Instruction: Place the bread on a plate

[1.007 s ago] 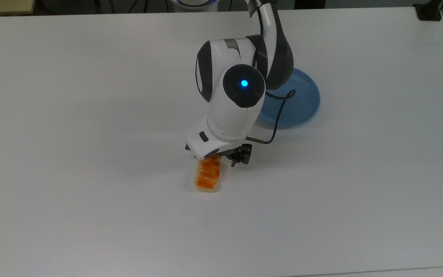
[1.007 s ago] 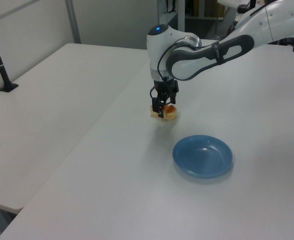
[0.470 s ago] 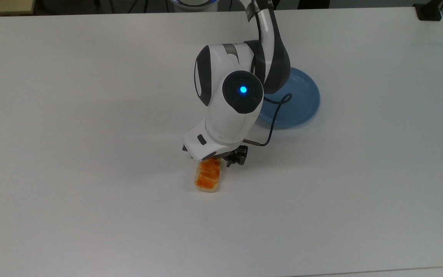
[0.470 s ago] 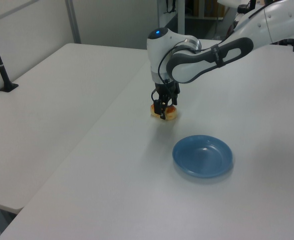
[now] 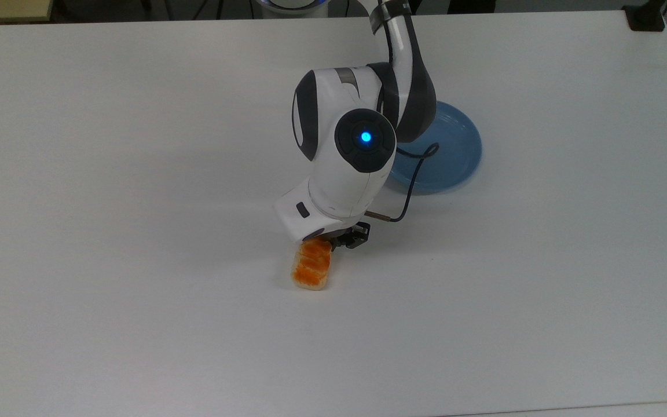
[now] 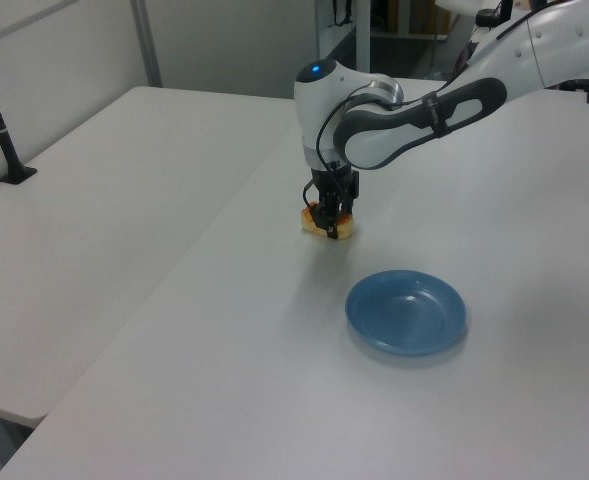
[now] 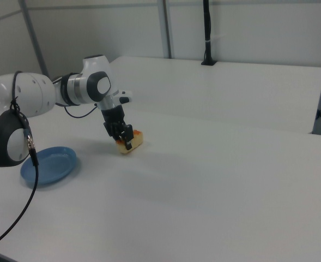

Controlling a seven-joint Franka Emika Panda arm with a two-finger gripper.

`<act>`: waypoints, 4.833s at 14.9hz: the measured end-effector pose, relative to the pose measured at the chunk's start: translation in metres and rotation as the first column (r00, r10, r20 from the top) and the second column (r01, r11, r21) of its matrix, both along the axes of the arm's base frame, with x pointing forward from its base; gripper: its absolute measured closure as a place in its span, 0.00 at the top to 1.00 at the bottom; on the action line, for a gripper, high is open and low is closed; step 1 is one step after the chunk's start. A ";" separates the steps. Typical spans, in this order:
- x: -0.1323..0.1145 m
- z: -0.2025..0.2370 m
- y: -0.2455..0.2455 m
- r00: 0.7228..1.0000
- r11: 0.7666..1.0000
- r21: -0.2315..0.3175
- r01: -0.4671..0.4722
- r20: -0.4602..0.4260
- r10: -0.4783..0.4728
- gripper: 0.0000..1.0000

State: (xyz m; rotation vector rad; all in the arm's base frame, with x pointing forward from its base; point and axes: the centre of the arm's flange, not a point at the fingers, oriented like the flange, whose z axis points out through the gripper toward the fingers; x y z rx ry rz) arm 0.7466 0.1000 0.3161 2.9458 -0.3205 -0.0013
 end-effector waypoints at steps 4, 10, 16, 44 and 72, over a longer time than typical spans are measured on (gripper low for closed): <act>0.001 0.024 -0.007 0.999 1.000 0.005 0.010 0.031 -0.010 0.42; -0.038 0.127 0.006 0.998 1.000 0.019 -0.011 0.067 0.010 0.41; -0.107 0.145 0.077 0.992 0.992 0.012 -0.124 -0.003 0.124 0.42; -0.187 0.061 0.210 0.993 0.995 0.025 -0.099 -0.064 0.100 0.83; -0.201 0.355 -0.191 0.995 0.992 0.087 -0.092 0.041 0.088 1.00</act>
